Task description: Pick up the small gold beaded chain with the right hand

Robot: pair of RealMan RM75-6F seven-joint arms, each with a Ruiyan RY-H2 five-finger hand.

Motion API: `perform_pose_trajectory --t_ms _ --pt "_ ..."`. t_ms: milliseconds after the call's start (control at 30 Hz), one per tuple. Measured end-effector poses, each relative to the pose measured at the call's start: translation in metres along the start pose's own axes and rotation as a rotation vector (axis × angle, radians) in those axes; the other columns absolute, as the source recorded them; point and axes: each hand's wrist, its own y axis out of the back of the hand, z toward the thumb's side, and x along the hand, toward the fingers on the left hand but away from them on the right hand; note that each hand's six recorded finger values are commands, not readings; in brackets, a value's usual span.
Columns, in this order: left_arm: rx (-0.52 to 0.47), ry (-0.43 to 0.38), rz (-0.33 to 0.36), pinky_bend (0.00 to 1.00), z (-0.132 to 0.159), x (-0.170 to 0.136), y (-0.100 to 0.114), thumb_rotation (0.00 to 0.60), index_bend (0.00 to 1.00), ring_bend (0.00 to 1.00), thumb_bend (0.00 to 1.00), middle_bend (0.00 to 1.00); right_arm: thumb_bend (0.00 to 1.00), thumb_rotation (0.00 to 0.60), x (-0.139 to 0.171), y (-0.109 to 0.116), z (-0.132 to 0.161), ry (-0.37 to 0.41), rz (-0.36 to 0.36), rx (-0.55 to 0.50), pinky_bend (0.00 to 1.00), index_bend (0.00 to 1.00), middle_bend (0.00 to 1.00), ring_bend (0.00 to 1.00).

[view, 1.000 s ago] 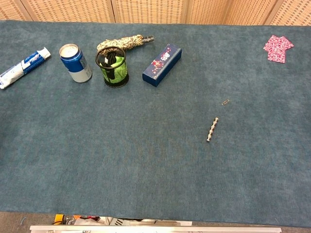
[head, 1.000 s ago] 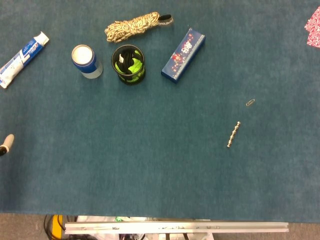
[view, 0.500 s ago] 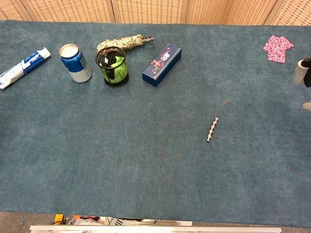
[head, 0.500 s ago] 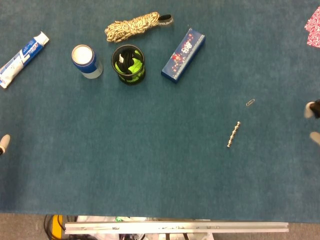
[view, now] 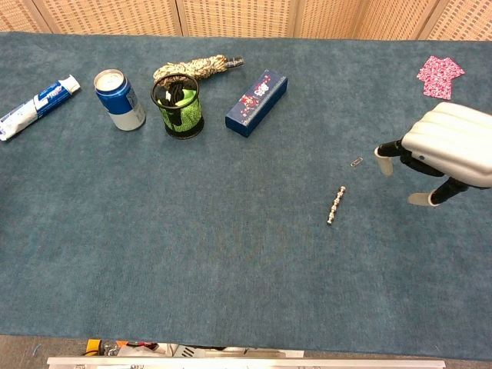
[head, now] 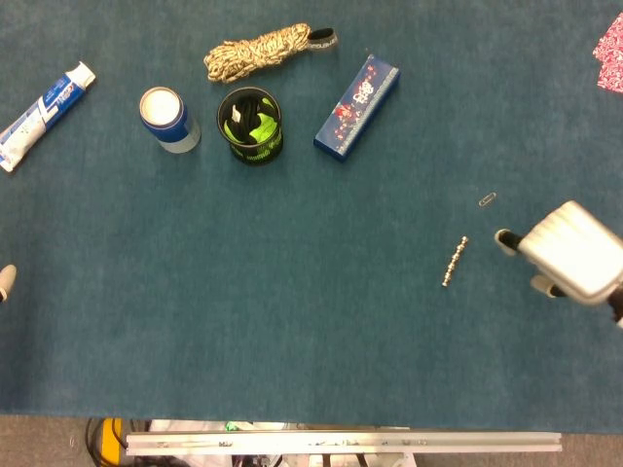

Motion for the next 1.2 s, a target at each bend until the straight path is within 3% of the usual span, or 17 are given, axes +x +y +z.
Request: perform_pose_trajectory --t_ms 167,867,1200 --pt "-0.004 0.006 -0.003 0.0 -0.002 0.0 -0.002 0.6 0.03 0.02 0.22 0.05 0.19 0.6 -0.02 -0.011 0.011 0.042 0.037 0.018 1.0 0.5 0.93 0.98" --pt "-0.014 0.02 -0.008 0.0 -0.009 0.001 -0.004 0.6 0.03 0.02 0.22 0.05 0.19 0.6 -0.07 -0.046 0.043 0.13 0.156 0.064 1.0 0.5 0.93 0.99" --pt "-0.02 0.027 -0.007 0.0 -0.013 0.0 -0.005 0.6 0.03 0.02 0.22 0.05 0.19 0.6 -0.08 -0.054 0.054 0.147 0.172 0.07 1.0 0.5 0.93 0.99"
